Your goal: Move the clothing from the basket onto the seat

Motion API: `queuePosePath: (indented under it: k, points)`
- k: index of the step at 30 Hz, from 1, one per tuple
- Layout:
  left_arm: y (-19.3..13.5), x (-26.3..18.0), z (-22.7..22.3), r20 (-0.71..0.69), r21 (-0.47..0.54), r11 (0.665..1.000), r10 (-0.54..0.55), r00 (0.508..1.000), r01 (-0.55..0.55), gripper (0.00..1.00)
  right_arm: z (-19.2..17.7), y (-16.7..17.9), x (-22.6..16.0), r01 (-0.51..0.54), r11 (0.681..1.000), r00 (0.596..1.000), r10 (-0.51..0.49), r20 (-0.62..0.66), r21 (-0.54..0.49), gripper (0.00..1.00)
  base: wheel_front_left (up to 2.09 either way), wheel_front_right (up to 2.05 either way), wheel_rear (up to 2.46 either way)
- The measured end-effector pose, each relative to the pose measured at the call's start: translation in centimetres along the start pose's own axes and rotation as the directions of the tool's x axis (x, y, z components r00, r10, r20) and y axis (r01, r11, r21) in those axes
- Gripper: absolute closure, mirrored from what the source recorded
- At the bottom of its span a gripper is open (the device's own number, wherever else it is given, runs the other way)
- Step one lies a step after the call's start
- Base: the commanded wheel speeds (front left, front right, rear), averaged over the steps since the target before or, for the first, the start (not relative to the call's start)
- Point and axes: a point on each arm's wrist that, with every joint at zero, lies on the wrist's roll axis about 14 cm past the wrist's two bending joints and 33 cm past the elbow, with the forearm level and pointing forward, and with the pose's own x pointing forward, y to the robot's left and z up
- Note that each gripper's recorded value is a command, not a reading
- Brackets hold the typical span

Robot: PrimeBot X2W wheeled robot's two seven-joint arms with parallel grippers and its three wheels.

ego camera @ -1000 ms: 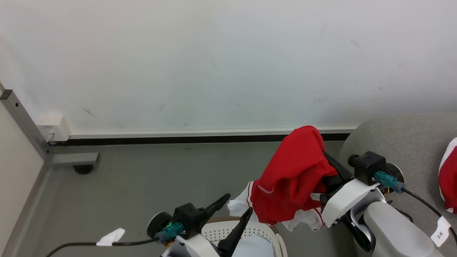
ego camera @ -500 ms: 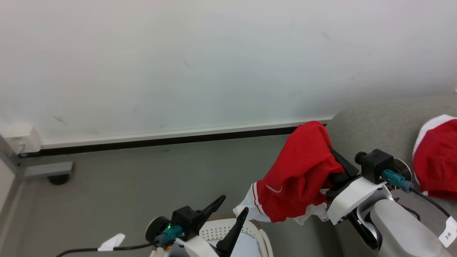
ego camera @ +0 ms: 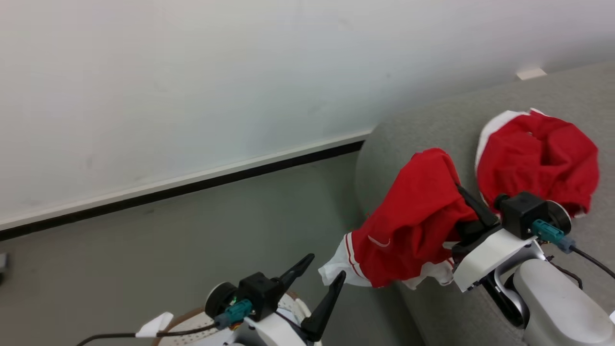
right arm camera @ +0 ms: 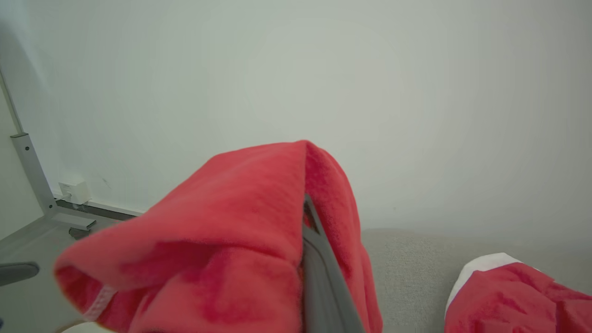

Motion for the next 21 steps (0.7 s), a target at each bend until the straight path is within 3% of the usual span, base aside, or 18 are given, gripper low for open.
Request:
queuePosePath:
  k: [8, 18, 21]
  points:
    - [-1.5, 1.8, -0.7, 0.007, -0.029, 0.996, -0.089, 0.996, 0.089, 0.0, 0.1, -3.8, -1.0, 0.099, 0.995, 0.995, -0.099, -0.004, -0.027, 1.0, 0.0, 0.0, 0.0]
    - [2.7, 2.4, -3.7, -0.013, -0.048, 0.993, -0.109, 0.994, 0.109, 0.0, 4.6, -10.3, 5.4, 0.202, 0.965, 0.979, -0.193, 0.072, -0.167, 1.0, 0.0, 0.0, 0.0]
    - [4.6, 2.4, -4.7, -0.019, -0.06, 0.994, -0.095, 0.995, 0.094, 0.0, 7.2, -13.1, 8.1, 0.262, 0.943, 0.962, -0.239, 0.128, -0.206, 1.0, 0.0, 0.0, 0.0]
